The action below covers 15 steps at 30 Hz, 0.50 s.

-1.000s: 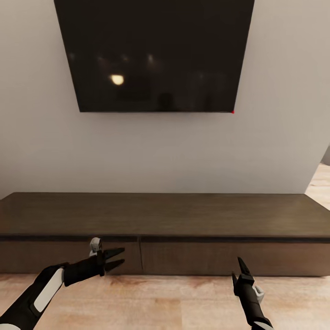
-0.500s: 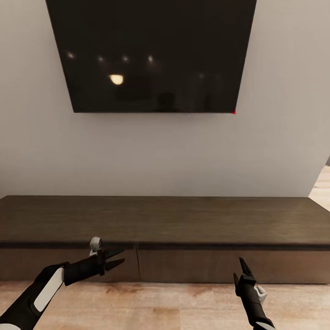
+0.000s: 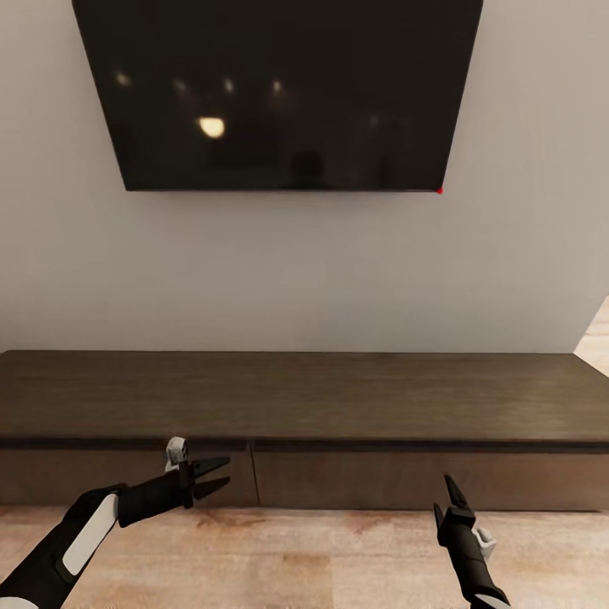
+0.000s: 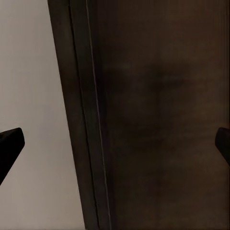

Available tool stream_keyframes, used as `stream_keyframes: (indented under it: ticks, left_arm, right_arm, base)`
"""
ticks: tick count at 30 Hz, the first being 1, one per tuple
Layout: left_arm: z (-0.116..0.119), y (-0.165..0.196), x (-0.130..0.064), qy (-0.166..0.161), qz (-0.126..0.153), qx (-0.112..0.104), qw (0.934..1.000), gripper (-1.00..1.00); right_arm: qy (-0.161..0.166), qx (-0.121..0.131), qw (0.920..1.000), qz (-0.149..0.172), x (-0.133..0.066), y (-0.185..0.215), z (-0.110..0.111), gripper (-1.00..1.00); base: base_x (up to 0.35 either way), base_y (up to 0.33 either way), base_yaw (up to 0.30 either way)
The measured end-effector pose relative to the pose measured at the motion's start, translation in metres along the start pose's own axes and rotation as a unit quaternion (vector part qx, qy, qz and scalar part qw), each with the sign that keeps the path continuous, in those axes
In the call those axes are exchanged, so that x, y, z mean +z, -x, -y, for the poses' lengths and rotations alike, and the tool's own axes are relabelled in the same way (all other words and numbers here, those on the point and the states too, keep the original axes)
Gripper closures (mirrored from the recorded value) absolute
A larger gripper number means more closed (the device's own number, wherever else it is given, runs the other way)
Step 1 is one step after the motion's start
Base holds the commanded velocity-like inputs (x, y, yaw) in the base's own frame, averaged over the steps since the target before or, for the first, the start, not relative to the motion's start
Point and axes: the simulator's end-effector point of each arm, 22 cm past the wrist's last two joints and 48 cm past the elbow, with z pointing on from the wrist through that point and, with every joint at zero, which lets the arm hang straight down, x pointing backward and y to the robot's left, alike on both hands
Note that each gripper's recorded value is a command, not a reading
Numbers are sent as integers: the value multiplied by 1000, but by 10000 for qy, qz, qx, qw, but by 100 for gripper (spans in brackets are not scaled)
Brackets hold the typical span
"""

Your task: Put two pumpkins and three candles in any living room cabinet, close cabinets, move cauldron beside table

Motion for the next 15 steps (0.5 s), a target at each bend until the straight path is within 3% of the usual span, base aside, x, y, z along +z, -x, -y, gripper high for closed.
stream_keyframes:
  ticks: [15]
  left_arm:
    - [-30, -8, 3, 119, -64, -280, 9995, -100]
  right_arm:
    - [-2, -35, 10000, 25, -5, 3, 19, -100]
  base:
    - [0, 0, 0]
